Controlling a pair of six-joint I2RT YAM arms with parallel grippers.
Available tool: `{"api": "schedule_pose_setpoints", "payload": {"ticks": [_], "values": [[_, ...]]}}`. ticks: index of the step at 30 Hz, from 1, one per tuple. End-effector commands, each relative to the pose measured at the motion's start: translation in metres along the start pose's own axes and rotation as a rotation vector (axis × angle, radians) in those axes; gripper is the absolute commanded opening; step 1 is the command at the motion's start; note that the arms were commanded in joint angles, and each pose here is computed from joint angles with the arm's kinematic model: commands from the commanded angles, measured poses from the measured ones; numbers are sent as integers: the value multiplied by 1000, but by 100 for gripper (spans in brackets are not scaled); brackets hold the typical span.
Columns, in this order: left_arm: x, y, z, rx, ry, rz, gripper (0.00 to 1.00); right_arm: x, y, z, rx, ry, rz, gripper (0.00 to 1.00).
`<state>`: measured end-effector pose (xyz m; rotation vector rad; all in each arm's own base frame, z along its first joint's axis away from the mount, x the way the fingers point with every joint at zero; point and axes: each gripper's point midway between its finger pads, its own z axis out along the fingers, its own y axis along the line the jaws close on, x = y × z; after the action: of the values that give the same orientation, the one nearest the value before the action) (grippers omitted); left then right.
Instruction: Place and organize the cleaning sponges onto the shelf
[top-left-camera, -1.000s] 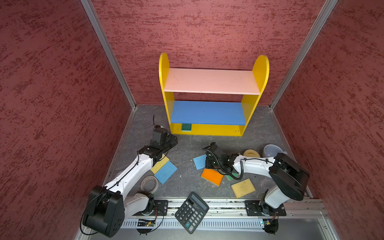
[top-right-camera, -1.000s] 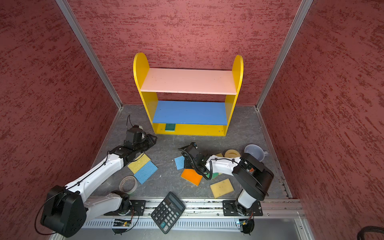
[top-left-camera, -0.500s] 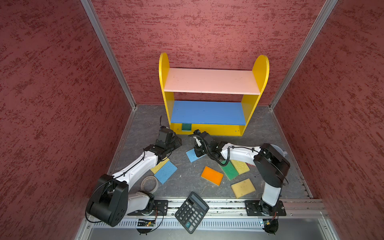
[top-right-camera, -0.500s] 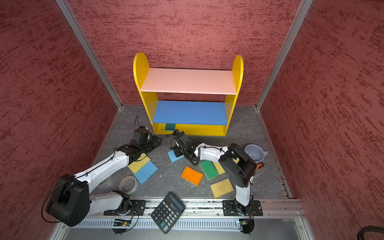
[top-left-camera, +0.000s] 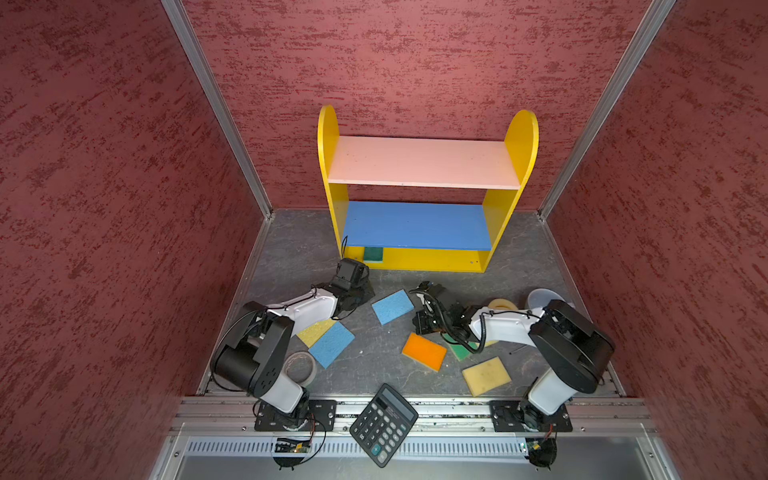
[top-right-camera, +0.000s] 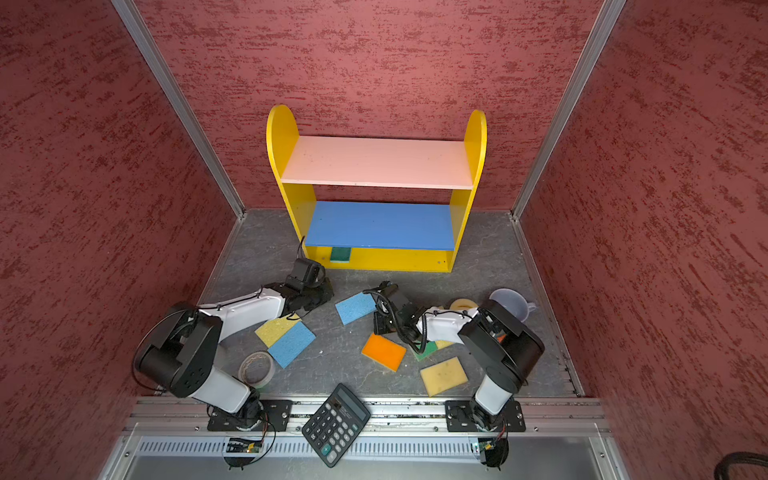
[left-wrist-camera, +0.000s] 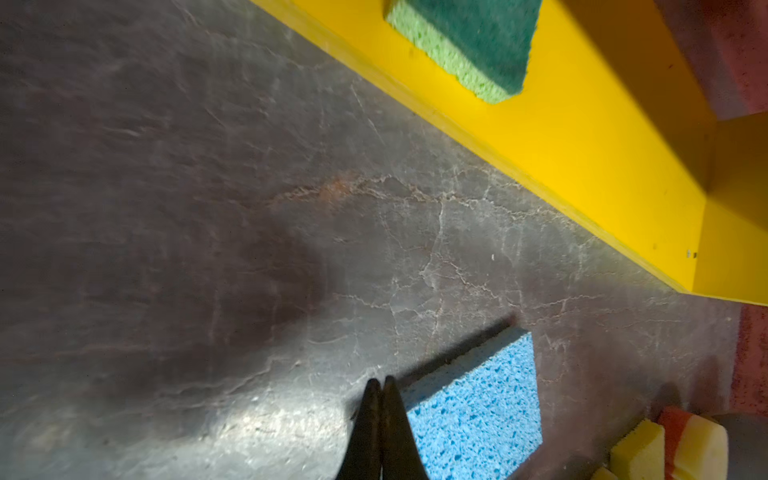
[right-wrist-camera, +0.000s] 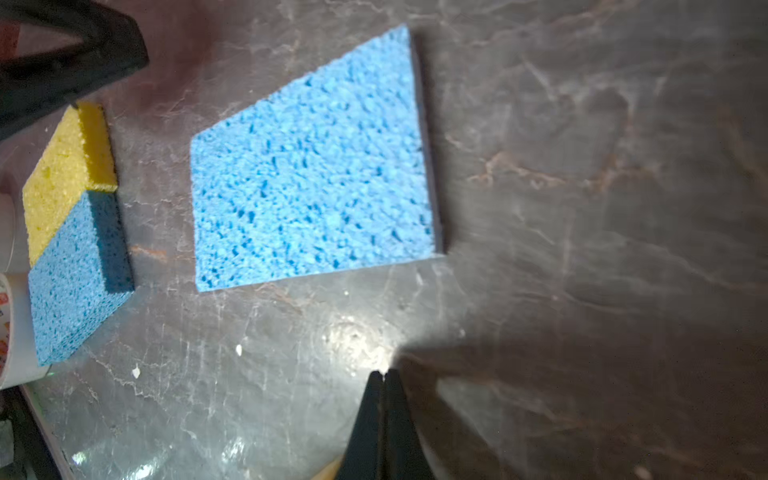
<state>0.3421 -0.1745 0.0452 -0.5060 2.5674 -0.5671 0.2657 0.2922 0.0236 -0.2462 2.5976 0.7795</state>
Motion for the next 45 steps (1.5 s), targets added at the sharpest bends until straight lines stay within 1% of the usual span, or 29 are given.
{"api": "schedule_pose_setpoints", "payload": {"ticks": [1,6,10,12,15,18,21,24,27,29,32,34,35,41,45], "values": [[3,-12,11,13,17,15,0,-26,10,5,-97,-54,70,0],[20,-12,25,11,64,10,0,-50,-4,21,-108,-68,117,0],[32,-15,24,9,80,35,0,-68,-12,44,-55,-67,118,0],[37,-18,22,9,87,40,0,-77,-14,49,-36,-90,130,0],[44,-22,19,17,95,43,0,-88,-20,42,9,-142,151,0],[43,-26,19,27,85,42,0,-91,-24,23,33,-191,154,0],[38,-33,21,35,82,47,0,-83,-28,7,48,-208,155,1],[36,-41,22,53,86,53,0,-64,-32,-1,54,-173,192,4],[38,-43,25,70,93,43,0,-47,-27,-3,4,-151,250,7],[42,-40,26,74,102,26,0,-41,-20,-5,-26,-144,278,11],[46,-38,27,79,108,24,0,-34,-5,-3,-62,-133,281,20],[49,-35,29,69,118,22,0,-29,3,3,-71,-91,284,26],[50,-34,30,66,123,17,0,-26,7,6,-77,-75,286,28],[55,-25,32,36,115,1,0,-21,7,12,-82,-76,336,30],[62,-30,32,54,113,12,0,-22,7,18,-87,-80,348,29]]}}
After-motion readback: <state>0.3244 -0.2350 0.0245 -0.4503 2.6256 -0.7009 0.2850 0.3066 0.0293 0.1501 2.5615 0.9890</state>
